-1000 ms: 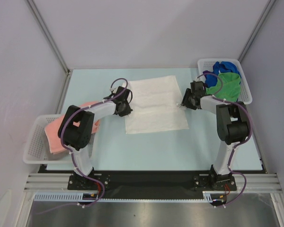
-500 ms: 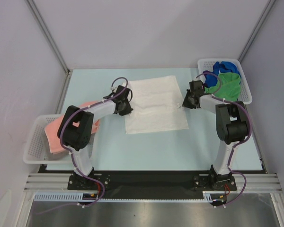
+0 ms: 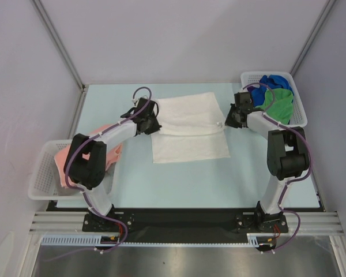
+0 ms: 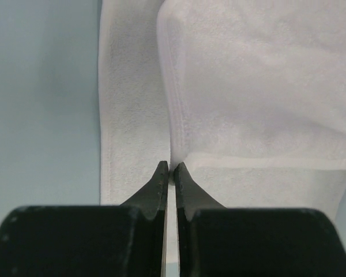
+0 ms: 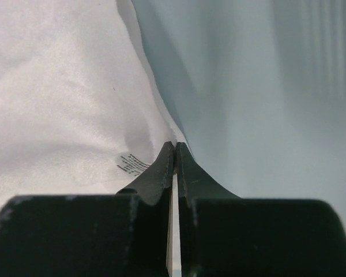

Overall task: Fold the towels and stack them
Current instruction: Fold the towel

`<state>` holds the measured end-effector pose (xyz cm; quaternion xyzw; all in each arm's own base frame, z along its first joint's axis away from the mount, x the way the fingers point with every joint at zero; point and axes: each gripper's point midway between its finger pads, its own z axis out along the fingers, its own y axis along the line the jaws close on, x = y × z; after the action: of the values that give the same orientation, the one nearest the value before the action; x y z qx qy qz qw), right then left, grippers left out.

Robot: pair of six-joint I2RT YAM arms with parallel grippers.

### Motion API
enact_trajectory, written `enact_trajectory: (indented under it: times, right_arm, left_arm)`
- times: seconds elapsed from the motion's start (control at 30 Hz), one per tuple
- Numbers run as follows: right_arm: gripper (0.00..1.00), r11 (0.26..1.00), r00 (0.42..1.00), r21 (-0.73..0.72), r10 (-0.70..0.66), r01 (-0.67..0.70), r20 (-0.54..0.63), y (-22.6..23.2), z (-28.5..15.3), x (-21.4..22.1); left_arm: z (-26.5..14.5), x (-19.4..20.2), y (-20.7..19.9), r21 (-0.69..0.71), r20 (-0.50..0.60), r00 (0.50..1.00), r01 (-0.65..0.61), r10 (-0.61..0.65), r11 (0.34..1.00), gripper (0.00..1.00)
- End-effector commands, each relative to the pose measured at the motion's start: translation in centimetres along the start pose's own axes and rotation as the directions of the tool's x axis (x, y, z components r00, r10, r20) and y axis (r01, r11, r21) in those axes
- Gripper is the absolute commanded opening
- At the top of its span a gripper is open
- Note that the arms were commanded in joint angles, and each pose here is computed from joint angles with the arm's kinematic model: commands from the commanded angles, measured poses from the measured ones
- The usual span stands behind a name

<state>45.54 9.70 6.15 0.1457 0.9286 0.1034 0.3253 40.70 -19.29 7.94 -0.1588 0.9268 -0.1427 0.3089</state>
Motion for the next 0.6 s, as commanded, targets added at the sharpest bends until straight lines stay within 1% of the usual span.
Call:
enact_trajectory:
  times: [0.0,0.13,0.23,0.27,0.37,0.4,0.47,0.5,0.53,0.57]
  right_arm:
    - [0.00,0.999,0.996,-0.040,-0.009,0.013,0.084,1.6,-2.8,-3.6]
    - [0.00,0.998,0.994,-0.058,-0.016,0.022,0.111,2.6,-4.2,-5.3]
    - [0.00,0.997,0.990,-0.071,-0.014,0.024,0.140,3.3,-4.8,-6.8]
    - [0.00,0.996,0.987,-0.082,-0.014,0.027,0.158,4.1,-5.4,-8.2]
    - [0.00,0.996,0.987,-0.079,-0.018,0.031,0.161,4.6,-5.7,-9.3]
    - [0.00,0.995,0.982,-0.094,-0.014,0.032,0.189,5.3,-6.3,-10.7]
    - [0.00,0.996,0.984,-0.087,-0.014,0.030,0.176,5.5,-5.8,-11.2]
    - [0.00,0.996,0.984,-0.089,-0.015,0.032,0.180,5.8,-5.7,-11.8]
    - [0.00,0.994,0.979,-0.101,-0.013,0.034,0.202,6.5,-6.5,-13.2]
    - [0.00,0.995,0.980,-0.096,-0.016,0.036,0.197,6.7,-5.8,-13.5]
  left_arm:
    - [-3.0,-3.0,-1.3,0.072,0.081,0.996,0.020,-0.026,0.997,0.00]
    - [-4.6,-4.4,-1.7,0.085,0.123,0.991,0.039,-0.049,0.996,0.00]
    - [-5.8,-5.7,-2.4,0.123,0.157,0.985,0.047,-0.066,0.991,0.00]
    - [-6.2,-6.8,-2.7,0.136,0.176,0.981,0.055,-0.079,0.989,0.00]
    - [-6.3,-8.1,-2.7,0.140,0.178,0.980,0.069,-0.093,0.988,0.00]
    - [-6.6,-9.1,-3.3,0.156,0.193,0.976,0.068,-0.098,0.985,0.00]
    - [-6.2,-10.2,-3.2,0.155,0.197,0.975,0.075,-0.105,0.985,0.00]
    - [-6.7,-11.5,-3.7,0.174,0.219,0.969,0.074,-0.112,0.982,0.00]
    - [-6.1,-11.8,-3.7,0.169,0.214,0.970,0.077,-0.113,0.983,0.00]
    - [-6.2,-12.4,-3.7,0.174,0.213,0.970,0.082,-0.119,0.981,0.00]
